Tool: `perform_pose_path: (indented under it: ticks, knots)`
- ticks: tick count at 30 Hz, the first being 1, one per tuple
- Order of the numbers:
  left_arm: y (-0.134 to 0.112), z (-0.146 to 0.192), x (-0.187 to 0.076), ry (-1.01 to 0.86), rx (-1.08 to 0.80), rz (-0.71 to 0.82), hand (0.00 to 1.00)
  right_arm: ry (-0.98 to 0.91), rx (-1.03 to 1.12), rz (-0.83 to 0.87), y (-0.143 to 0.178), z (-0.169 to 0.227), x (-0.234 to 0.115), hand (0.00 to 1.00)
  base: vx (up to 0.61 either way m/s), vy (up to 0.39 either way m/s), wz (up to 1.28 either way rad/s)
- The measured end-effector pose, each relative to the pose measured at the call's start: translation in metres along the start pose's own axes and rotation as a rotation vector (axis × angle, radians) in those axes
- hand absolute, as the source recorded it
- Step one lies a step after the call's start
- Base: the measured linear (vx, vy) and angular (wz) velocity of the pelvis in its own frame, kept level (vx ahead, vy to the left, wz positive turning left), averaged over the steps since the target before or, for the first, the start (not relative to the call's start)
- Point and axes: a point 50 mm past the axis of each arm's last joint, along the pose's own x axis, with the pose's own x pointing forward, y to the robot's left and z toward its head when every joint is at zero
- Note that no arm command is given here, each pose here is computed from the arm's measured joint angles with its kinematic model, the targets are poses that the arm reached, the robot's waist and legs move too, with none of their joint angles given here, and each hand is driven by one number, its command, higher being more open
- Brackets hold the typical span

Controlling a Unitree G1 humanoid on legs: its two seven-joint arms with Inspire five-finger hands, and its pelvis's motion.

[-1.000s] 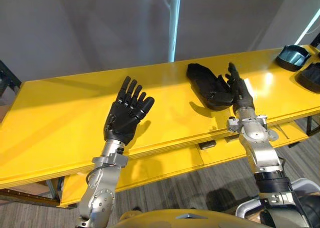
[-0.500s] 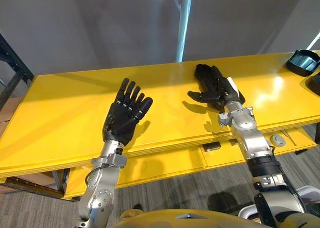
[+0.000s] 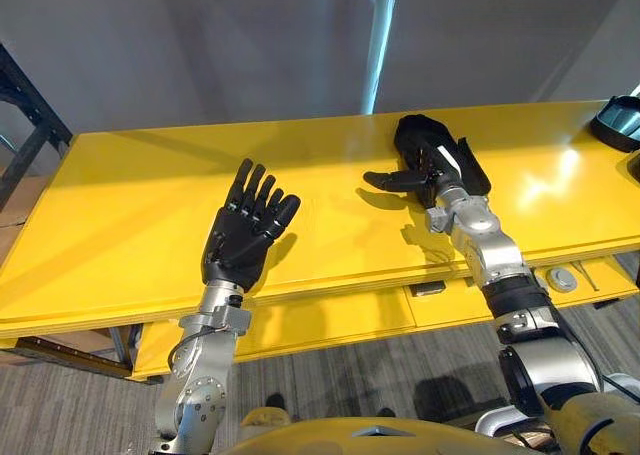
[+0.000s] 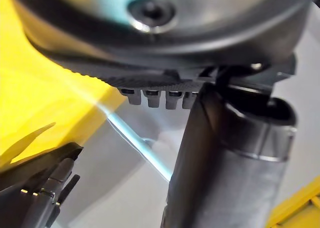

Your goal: Walk over and take three plastic housings, then place them on the shelf

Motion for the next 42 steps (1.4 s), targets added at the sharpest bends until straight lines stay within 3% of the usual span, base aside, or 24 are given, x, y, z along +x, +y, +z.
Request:
perform_pose_path:
  ticks: [32,42]
  knots:
    - [0.000,0.002,0.003,-0.011,0.008,0.002,1.00,-0.030,-0.043,0.228,0.027,0.001,0.006,1.00,0.00,0.000,0.00]
    - [0.002,0.001,0.003,-0.009,0.015,0.008,1.00,-0.037,-0.112,0.185,0.025,0.001,0.006,1.00,0.00,0.000,0.00]
